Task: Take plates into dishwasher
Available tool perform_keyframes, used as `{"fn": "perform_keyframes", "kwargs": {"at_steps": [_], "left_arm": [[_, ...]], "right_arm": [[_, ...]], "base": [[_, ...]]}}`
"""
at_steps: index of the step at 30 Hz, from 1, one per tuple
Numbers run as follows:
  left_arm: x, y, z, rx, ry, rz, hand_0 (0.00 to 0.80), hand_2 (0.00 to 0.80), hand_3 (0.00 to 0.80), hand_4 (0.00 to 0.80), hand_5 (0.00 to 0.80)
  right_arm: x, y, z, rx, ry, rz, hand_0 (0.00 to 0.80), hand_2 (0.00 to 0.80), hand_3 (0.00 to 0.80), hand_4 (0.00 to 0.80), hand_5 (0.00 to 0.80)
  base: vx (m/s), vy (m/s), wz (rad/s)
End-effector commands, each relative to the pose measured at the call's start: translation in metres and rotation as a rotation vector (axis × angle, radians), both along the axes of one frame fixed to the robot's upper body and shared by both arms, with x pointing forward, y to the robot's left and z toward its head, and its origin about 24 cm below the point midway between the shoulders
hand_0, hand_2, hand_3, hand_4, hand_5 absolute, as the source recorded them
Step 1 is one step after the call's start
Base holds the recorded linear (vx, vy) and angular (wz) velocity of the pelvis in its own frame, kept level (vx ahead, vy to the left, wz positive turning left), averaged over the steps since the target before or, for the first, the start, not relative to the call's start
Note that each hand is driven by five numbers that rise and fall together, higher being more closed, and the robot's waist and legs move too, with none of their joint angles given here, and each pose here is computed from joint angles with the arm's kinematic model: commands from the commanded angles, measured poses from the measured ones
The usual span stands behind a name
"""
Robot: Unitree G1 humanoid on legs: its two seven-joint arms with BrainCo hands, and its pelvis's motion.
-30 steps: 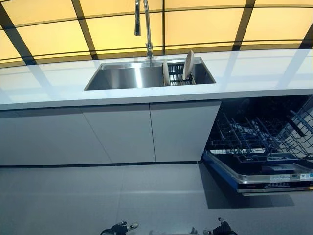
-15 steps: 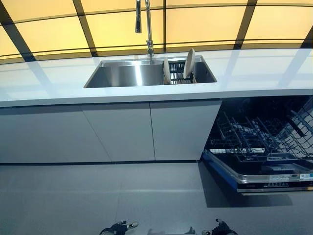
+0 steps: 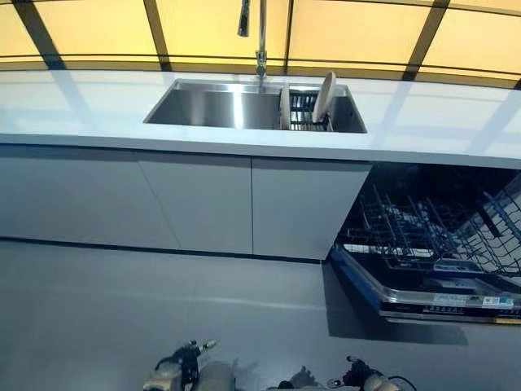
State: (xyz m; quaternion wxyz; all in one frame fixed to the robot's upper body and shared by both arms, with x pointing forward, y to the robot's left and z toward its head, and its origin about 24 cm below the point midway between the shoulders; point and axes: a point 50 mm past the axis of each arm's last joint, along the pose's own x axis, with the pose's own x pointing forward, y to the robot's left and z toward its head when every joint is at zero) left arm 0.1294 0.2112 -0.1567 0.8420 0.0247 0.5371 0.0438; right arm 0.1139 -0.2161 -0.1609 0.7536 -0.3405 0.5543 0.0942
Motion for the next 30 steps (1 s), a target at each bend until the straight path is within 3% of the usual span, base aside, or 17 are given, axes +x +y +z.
{"fn": "perform_keyframes", "kwargs": {"at_steps": [1,7,11,25,30], "left_arm": [[-0.033,-0.017,-0.011,-0.007,0.079,-0.044,0.000,0.000,0.000,0.000,0.000],[-0.030,-0.008,-0.009,0.026,0.039,0.081,0.000,0.000,0.000,0.000,0.000],[-0.032,-0.002,-0.009,0.057,0.073,-0.004,0.000,0.000,0.000,0.000,0.000],[-0.030,0.003,-0.009,0.086,0.144,-0.161,0.000,0.000,0.000,0.000,0.000],[-0.020,0.013,-0.004,0.094,0.130,-0.186,0.000,0.000,0.000,0.000,0.000]], "right_arm": [[0.000,-0.002,0.000,-0.011,-0.007,-0.009,0.000,0.000,0.000,0.000,0.000],[-0.004,-0.002,-0.001,-0.008,0.015,-0.032,0.000,0.000,0.000,0.000,0.000],[-0.014,0.009,-0.006,0.027,0.028,-0.041,0.000,0.000,0.000,0.000,0.000],[0.011,0.008,0.003,0.041,-0.110,-0.040,0.000,0.000,0.000,0.000,0.000],[0.036,0.013,0.013,0.115,-0.197,0.133,0.000,0.000,0.000,0.000,0.000]], "base": [[0.523,0.094,0.02],[0.365,0.160,-0.42],[0.389,0.117,-0.45],[0.213,0.119,0.07],[0.333,-0.195,0.38]]}}
